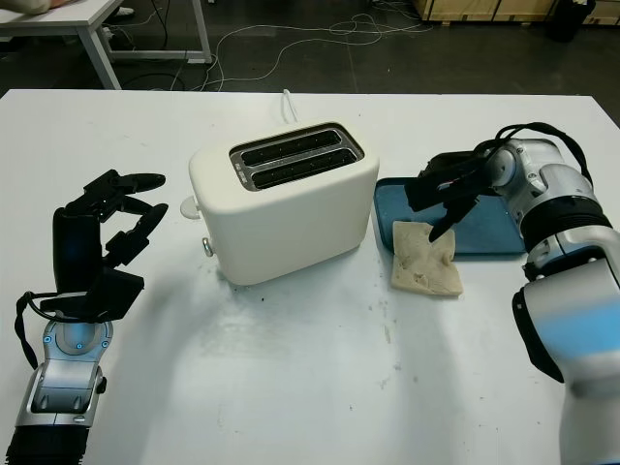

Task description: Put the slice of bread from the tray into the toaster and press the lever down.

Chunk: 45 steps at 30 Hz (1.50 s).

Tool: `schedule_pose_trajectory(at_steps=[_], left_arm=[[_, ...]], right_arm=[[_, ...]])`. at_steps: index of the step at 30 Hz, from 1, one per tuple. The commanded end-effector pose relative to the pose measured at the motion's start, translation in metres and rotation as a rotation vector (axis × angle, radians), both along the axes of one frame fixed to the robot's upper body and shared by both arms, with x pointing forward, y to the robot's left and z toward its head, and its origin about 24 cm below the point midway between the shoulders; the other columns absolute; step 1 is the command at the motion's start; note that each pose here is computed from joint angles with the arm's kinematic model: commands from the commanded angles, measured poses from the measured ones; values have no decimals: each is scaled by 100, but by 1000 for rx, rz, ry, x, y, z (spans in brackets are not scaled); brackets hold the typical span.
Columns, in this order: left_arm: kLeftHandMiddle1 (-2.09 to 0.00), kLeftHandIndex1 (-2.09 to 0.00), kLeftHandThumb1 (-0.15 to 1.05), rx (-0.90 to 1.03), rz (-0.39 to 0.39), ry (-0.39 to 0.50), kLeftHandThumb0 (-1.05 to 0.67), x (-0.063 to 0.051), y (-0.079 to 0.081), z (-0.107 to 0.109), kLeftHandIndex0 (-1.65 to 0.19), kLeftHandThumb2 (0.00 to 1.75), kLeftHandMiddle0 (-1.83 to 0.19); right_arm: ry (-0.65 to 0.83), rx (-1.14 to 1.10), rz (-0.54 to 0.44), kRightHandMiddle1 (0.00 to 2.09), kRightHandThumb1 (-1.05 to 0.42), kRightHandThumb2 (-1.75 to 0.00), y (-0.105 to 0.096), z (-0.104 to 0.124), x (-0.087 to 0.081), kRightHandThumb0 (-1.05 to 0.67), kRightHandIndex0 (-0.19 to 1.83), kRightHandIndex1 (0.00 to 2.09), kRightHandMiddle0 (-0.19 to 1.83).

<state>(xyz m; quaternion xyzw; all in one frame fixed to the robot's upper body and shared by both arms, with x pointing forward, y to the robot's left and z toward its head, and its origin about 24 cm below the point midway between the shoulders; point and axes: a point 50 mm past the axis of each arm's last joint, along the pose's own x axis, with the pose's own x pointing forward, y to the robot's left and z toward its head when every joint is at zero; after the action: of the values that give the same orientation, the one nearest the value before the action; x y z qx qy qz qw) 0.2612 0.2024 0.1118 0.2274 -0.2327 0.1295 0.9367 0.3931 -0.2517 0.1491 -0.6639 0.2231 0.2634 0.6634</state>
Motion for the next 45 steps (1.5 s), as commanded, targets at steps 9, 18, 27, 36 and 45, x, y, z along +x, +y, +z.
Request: schedule_pose_trajectory(at_steps=[9, 18, 27, 36, 45], left_arm=[[-130, -60, 92, 0, 3, 0, -44, -2, 0, 0, -72, 14, -61], [-130, -60, 92, 3, 5, -5, -43, -2, 0, 0, -73, 13, -61], [-131, -59, 92, 3, 7, 0, -44, -2, 0, 0, -72, 14, -62], [-131, -59, 92, 12, 13, -5, -44, -2, 0, 0, -73, 14, -62], [-129, -58, 92, 3, 9, 2, -45, -3, 0, 0, -73, 14, -61]], right_arm=[[35, -28, 32, 3, -67, 0, 3, -8, -2, -88, 79, 11, 73], [21, -2, 37, 9, -65, 0, 2, -9, -3, -85, 56, 80, 91], [36, 22, 13, 4, -63, 0, 2, -17, -4, -80, 67, 50, 101], [75, 2, -4, 1, -63, 0, -2, -30, -9, -78, 65, 49, 104], [21, -4, 41, 6, -70, -1, 1, -35, -10, -73, 75, 53, 116]])
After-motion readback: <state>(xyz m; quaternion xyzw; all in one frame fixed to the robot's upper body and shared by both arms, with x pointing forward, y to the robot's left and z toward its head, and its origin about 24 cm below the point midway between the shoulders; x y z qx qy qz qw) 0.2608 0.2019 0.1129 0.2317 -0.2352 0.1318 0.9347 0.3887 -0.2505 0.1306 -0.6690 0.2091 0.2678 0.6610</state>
